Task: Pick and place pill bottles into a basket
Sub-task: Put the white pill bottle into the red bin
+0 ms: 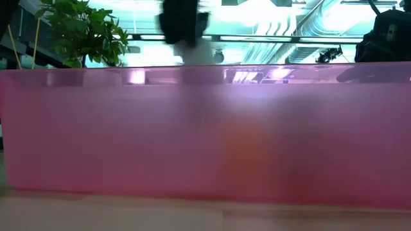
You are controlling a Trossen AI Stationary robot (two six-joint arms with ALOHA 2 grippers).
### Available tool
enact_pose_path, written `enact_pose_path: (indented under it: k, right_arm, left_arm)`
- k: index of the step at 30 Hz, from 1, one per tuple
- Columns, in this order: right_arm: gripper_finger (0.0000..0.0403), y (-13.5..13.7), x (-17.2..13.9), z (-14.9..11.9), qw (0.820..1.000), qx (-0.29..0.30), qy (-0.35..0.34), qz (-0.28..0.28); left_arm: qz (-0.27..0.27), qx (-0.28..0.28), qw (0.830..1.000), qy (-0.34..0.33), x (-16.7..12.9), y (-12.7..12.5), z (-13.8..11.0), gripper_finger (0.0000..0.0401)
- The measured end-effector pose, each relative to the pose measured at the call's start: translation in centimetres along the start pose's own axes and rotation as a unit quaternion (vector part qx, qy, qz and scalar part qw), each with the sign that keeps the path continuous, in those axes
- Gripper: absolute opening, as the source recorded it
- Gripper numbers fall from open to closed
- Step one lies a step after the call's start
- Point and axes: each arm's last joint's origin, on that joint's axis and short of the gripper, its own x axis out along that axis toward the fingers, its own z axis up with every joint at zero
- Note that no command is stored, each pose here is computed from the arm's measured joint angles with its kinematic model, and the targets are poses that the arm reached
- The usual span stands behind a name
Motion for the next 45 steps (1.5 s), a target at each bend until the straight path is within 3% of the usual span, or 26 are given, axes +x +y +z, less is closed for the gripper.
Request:
enact_pose_path:
  k: [5, 10, 33, 39, 45]
  right_arm:
    - [0.0140, 0.1, 0.0, -0.2, 0.999, -0.002, 0.028, 0.019]
    - [0.0140, 0.2, 0.1, -0.4, 0.998, -0.005, 0.059, 0.034]
    - [0.0140, 0.2, 0.2, -0.5, 0.996, -0.046, 0.067, 0.035]
    - [0.0140, 0.1, 0.2, -0.4, 0.997, -0.051, 0.056, 0.026]
    - [0.0140, 0.1, 0.2, -0.4, 0.997, -0.052, 0.055, 0.026]
  left_arm:
    - [0.009, -0.019, 0.998, 0.052, 3.0, -0.5, -0.5, 0.0191]
    - [0.002, -0.055, 0.998, 0.042, 4.4, -0.5, 0.1, 0.0190]
    - [-0.015, -0.102, 0.994, 0.021, 3.2, 0.8, 1.8, 0.0190]
    - [-0.035, -0.105, 0.994, -0.019, 2.8, 1.0, 2.9, 0.0190]
    - [-0.022, -0.104, 0.994, 0.001, 2.8, 1.2, 2.4, 0.0190]
